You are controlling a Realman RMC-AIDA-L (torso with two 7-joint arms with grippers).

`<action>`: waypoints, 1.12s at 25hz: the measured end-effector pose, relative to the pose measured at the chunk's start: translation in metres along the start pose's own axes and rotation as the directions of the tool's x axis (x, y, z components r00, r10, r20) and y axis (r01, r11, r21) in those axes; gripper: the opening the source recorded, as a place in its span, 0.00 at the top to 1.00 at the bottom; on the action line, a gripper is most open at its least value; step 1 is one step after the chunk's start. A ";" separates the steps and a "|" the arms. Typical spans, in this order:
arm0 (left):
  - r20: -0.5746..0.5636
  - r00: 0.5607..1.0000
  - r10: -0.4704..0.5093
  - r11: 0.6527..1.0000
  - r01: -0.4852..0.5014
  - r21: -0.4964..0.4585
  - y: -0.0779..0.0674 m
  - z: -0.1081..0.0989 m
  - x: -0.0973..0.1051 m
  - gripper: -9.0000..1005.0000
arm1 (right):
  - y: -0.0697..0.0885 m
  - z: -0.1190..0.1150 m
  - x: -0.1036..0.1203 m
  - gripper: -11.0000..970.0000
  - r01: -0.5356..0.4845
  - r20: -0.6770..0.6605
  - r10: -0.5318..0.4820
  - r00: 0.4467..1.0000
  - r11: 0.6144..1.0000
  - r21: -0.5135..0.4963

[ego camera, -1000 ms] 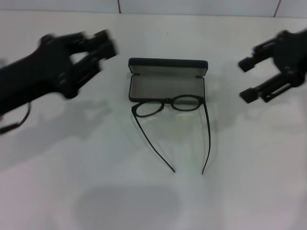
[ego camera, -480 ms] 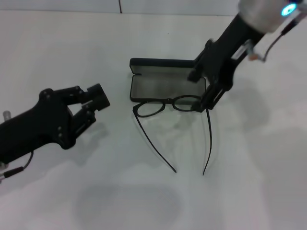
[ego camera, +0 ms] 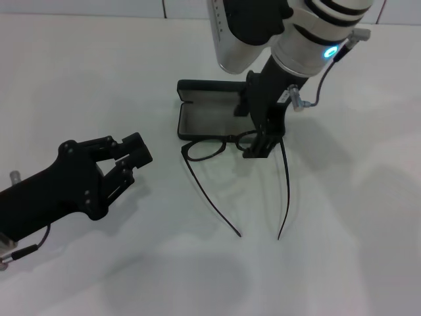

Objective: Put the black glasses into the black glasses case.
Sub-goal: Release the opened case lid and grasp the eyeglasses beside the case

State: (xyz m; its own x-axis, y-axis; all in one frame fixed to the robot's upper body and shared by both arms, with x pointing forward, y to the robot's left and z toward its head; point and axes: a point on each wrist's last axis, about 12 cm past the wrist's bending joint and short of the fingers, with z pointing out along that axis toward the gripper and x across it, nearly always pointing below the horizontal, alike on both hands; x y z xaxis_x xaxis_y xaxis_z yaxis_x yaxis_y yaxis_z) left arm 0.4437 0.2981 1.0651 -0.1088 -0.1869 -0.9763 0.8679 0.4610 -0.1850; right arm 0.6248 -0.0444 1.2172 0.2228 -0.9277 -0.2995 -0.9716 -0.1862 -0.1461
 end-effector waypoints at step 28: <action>-0.005 1.000 -0.013 1.000 0.013 -0.025 0.003 0.008 0.007 0.81 | 0.002 0.040 0.008 0.40 0.094 -0.036 -0.092 0.995 0.994 0.057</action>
State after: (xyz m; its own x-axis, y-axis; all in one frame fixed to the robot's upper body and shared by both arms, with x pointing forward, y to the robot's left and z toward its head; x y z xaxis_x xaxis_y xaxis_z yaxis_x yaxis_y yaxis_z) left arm 0.4493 0.2912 1.0583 -0.1223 -0.1890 -0.9743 0.8538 0.4805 -0.2004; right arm 0.6276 -0.0394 1.1772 0.3080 -0.9177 -0.2511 -0.9403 -0.2534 -0.2273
